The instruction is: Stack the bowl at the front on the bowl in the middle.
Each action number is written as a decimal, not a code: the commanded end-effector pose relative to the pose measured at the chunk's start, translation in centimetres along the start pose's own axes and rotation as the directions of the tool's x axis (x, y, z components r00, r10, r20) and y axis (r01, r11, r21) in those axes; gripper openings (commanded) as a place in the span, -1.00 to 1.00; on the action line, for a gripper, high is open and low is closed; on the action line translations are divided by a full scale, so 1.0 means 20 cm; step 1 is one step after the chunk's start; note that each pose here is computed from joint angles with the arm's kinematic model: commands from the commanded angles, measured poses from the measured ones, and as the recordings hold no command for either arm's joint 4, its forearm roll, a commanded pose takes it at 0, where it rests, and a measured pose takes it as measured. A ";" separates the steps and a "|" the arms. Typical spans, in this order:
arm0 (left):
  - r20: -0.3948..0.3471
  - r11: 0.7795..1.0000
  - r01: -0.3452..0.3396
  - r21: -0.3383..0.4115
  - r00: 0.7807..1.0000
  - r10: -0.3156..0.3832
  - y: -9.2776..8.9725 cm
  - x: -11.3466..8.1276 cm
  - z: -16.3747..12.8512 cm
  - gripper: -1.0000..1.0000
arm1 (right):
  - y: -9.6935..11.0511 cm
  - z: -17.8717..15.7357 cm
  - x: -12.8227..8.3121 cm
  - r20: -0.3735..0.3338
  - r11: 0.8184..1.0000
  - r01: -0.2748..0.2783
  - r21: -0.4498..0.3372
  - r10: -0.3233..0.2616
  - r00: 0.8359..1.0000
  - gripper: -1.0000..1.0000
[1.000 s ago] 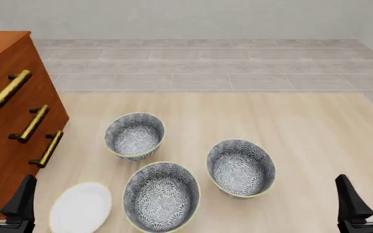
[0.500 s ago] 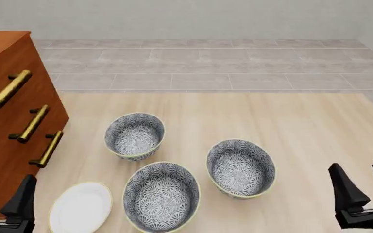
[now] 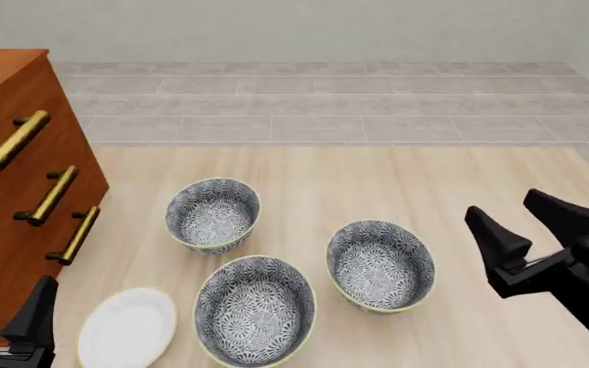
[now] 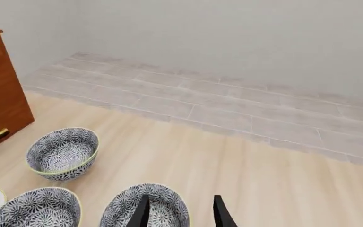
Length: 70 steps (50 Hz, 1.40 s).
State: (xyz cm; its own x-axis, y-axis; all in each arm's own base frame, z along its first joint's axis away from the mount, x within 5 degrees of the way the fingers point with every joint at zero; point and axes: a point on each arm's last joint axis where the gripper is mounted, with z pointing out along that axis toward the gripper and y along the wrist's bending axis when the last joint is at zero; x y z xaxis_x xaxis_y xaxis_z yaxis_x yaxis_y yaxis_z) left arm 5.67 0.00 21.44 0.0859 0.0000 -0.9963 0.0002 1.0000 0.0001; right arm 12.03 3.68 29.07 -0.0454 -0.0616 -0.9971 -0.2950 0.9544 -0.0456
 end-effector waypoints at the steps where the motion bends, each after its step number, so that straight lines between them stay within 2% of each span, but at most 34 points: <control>1: 0.000 1.000 0.000 0.000 1.000 0.000 0.00 0.00 0.00 1.00 | 0.07 0.15 -0.11 -0.065 0.995 -0.002 -0.096 -0.004 0.998 1.00; 9: 0.000 1.000 0.000 0.000 1.000 0.000 0.00 0.00 0.00 1.00 | 0.12 0.27 -0.15 -0.136 0.989 -0.008 -0.144 -0.012 0.991 1.00; 16: 0.000 1.000 0.000 0.000 1.000 0.000 0.00 0.00 0.00 1.00 | 0.16 0.34 -0.18 -0.154 0.985 -0.007 -0.174 -0.021 0.988 1.00; 24: 0.000 1.000 0.000 0.000 1.000 0.000 0.00 0.00 0.00 1.00 | 0.26 0.46 -0.22 -0.220 0.971 -0.074 -0.226 0.023 0.975 1.00; 33: 0.000 1.000 0.000 0.000 1.000 0.000 0.00 0.00 0.00 1.00 | 0.32 0.60 -0.27 -0.254 0.966 -0.084 -0.246 0.019 0.967 1.00; 45: 0.000 1.000 0.000 0.000 1.000 0.000 0.00 0.00 0.00 1.00 | 0.45 0.78 -0.27 -0.324 0.953 -0.119 -0.278 0.024 0.946 1.00; 50: 0.000 1.000 0.000 0.000 1.000 0.000 0.00 0.00 0.00 1.00 | 0.48 0.86 -0.26 -0.347 0.954 -0.112 -0.277 0.010 0.938 1.00; 55: 0.000 1.000 0.000 0.000 1.000 0.000 0.00 0.00 0.00 1.00 | 0.56 0.92 -0.27 -0.379 0.945 -0.131 -0.299 0.008 0.925 1.00; 70: 0.000 1.000 0.000 0.000 1.000 0.000 0.00 0.00 0.00 1.00 | 0.63 1.11 -0.24 -0.433 0.946 -0.141 -0.291 0.001 0.902 1.00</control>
State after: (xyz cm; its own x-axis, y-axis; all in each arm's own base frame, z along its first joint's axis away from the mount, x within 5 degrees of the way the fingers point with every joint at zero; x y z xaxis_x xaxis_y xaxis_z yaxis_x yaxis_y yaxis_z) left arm 5.68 0.00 21.45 0.0858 0.0001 -0.9963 0.0002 1.0000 0.0001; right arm 27.74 20.66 32.53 -0.4205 -0.1659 -0.8920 -0.5515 0.8274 0.1061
